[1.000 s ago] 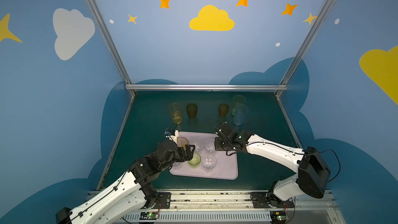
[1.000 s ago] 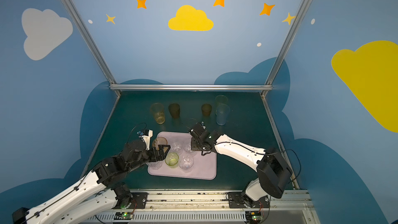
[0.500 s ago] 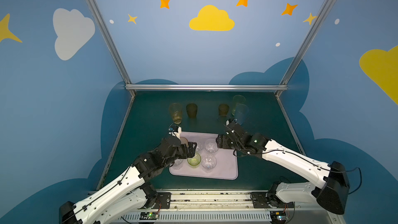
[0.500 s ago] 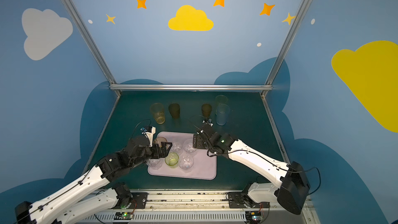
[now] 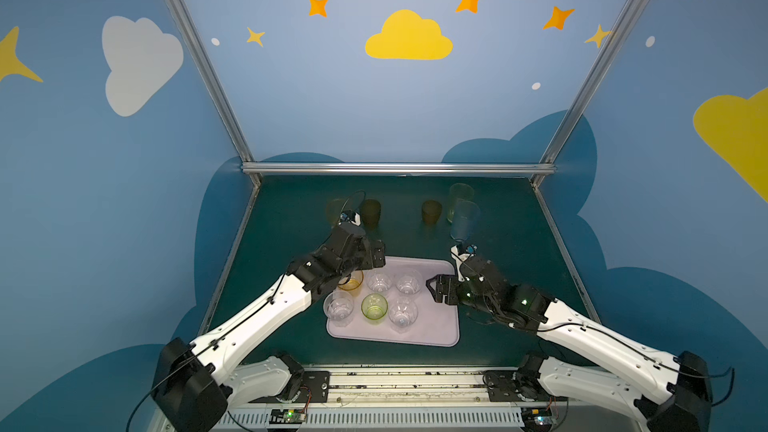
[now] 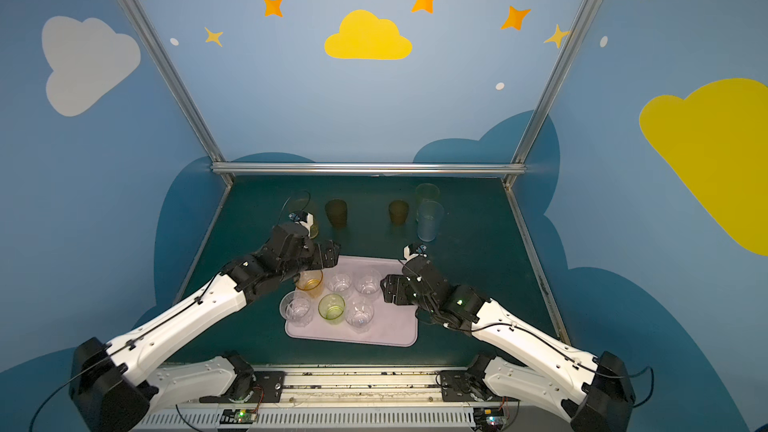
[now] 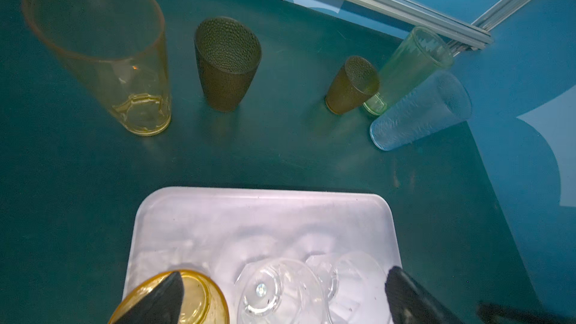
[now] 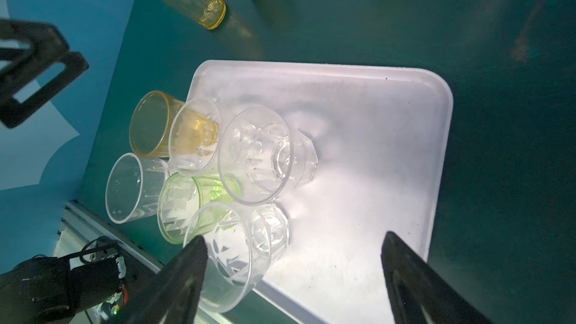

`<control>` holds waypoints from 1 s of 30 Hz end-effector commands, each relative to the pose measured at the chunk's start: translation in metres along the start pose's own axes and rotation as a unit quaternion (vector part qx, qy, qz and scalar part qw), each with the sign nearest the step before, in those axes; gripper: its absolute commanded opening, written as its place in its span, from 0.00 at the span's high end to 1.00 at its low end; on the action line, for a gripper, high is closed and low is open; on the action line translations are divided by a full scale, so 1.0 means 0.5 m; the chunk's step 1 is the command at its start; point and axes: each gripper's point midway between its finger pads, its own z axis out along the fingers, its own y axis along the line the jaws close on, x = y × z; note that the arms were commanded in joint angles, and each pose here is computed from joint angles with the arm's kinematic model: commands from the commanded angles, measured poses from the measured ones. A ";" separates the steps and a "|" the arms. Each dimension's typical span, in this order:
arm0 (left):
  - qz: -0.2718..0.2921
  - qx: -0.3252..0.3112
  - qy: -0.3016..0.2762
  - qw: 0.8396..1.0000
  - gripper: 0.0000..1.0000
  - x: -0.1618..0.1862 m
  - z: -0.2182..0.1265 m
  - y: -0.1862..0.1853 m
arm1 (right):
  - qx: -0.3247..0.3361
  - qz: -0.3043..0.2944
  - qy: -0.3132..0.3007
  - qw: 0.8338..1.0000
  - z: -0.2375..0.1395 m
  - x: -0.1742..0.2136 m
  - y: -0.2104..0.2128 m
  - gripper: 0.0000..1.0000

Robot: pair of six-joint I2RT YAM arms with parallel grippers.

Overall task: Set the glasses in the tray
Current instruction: 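Raise the right gripper while the left gripper reaches to the gold textured glass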

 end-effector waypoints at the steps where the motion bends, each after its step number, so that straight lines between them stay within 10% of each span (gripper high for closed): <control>1: 0.013 0.002 -0.017 1.000 0.00 -0.045 0.014 -0.006 | -0.026 0.011 -0.014 1.000 -0.011 -0.013 0.017 0.14; 30: 0.019 -0.069 0.021 0.997 0.00 -0.164 0.184 -0.006 | -0.041 0.019 -0.085 0.995 -0.054 0.002 -0.045 0.13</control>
